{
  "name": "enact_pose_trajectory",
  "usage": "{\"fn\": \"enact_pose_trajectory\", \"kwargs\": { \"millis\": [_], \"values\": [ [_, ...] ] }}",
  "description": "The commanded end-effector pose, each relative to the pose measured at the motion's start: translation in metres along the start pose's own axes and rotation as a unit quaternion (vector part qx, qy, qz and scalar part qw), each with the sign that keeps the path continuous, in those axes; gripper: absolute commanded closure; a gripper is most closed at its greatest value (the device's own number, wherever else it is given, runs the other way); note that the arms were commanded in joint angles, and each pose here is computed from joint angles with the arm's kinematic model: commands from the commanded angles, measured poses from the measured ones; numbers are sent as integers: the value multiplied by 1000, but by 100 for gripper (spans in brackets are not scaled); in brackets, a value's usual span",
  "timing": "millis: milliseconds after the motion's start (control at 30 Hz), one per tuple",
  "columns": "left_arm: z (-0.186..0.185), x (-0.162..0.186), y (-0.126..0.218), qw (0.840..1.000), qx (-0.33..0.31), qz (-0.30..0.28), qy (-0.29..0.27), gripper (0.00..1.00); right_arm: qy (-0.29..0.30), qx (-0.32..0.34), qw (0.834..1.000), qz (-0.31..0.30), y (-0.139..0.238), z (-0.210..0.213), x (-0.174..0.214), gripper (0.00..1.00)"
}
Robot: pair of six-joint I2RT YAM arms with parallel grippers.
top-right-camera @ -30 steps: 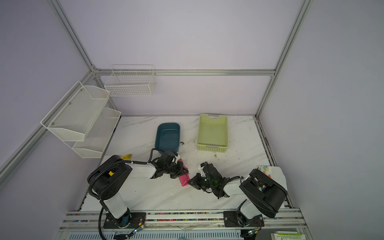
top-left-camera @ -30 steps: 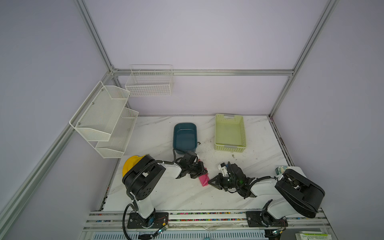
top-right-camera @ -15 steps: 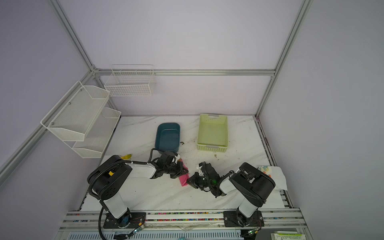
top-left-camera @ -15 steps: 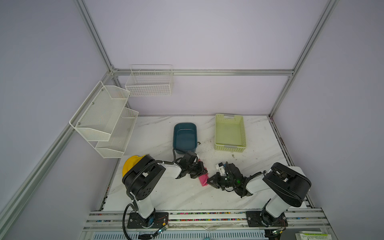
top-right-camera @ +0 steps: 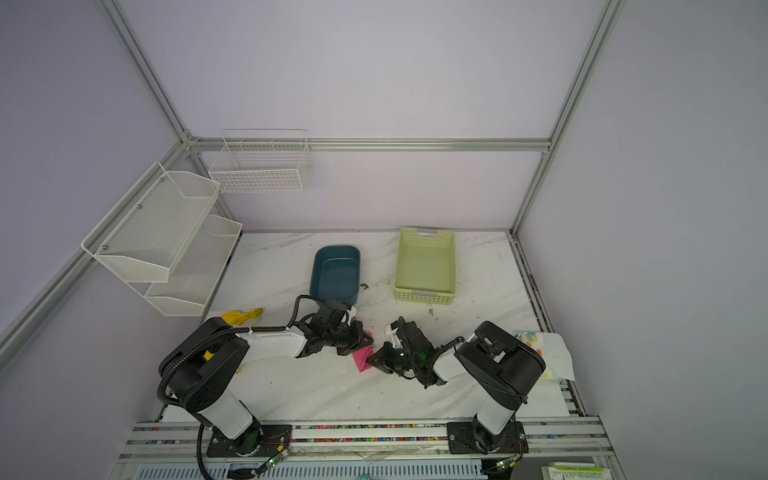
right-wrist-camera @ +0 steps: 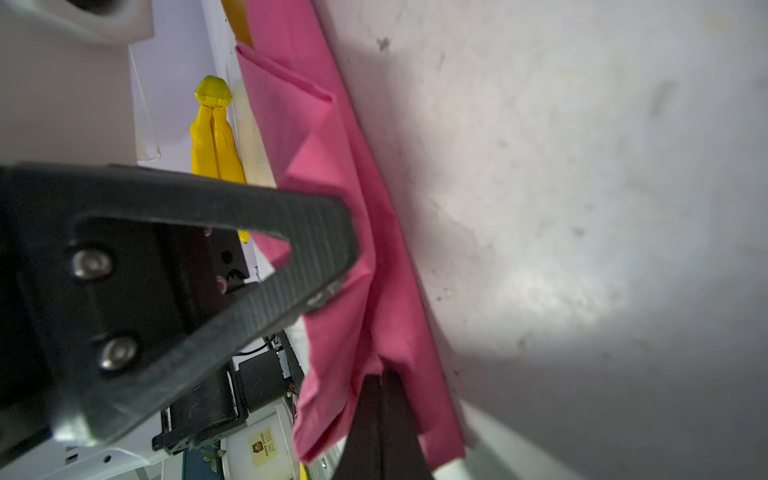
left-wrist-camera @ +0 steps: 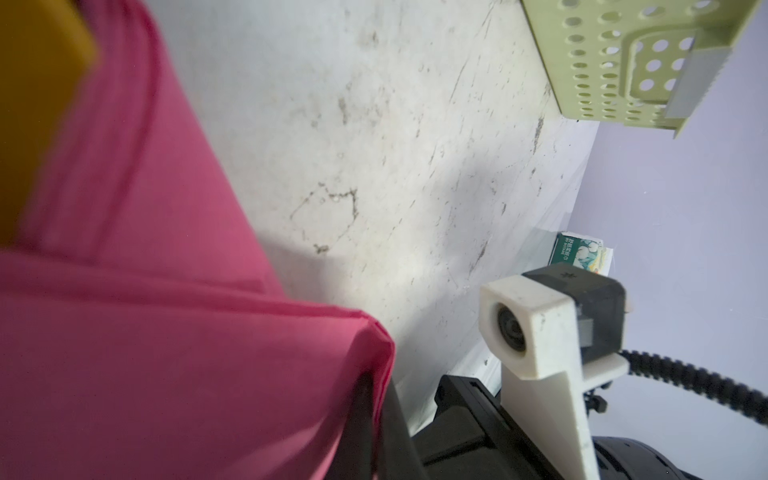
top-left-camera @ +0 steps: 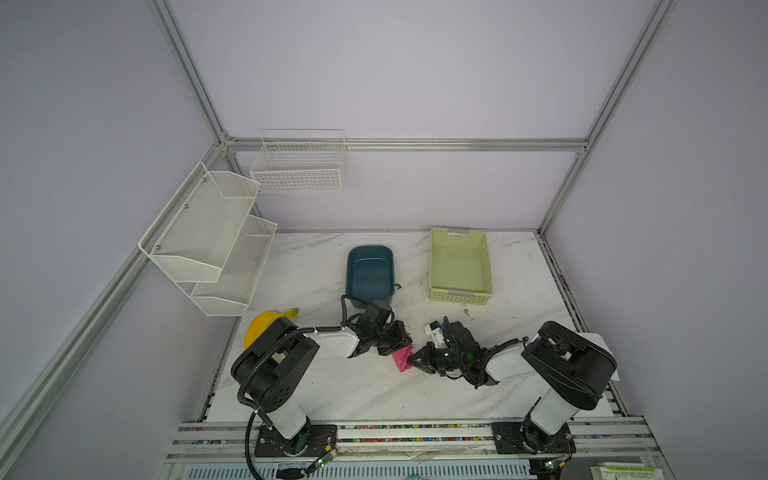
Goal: Place the utensils on the paper napkin and roll it up
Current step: 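Press the right gripper onto the napkin roll beside the left gripper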
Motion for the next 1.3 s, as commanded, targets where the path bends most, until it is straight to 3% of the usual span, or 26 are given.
{"fn": "enact_pose_trajectory", "kwargs": {
  "millis": [0, 633, 1267],
  "values": [
    [-34, -5, 3, 999, 31, -6, -26, 100, -42, 117, 991, 48, 0, -56, 29, 100],
    [-52, -18, -11, 999, 28, -7, -39, 100, -30, 145, 986, 72, -4, -68, 37, 100],
    [12, -14, -35, 999, -36, 8, -11, 100, -18, 162, 984, 71, -2, -63, 35, 100]
  ]
}}
Point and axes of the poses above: each gripper's point midway between its finger pads, its own y axis back along the fingers, its own z axis along the line the jaws close on, x = y × z, the point moved 4 cm from there along y, back along the fingers, and after that the axes turned 9 degrees about y, right-handed, at the moved point
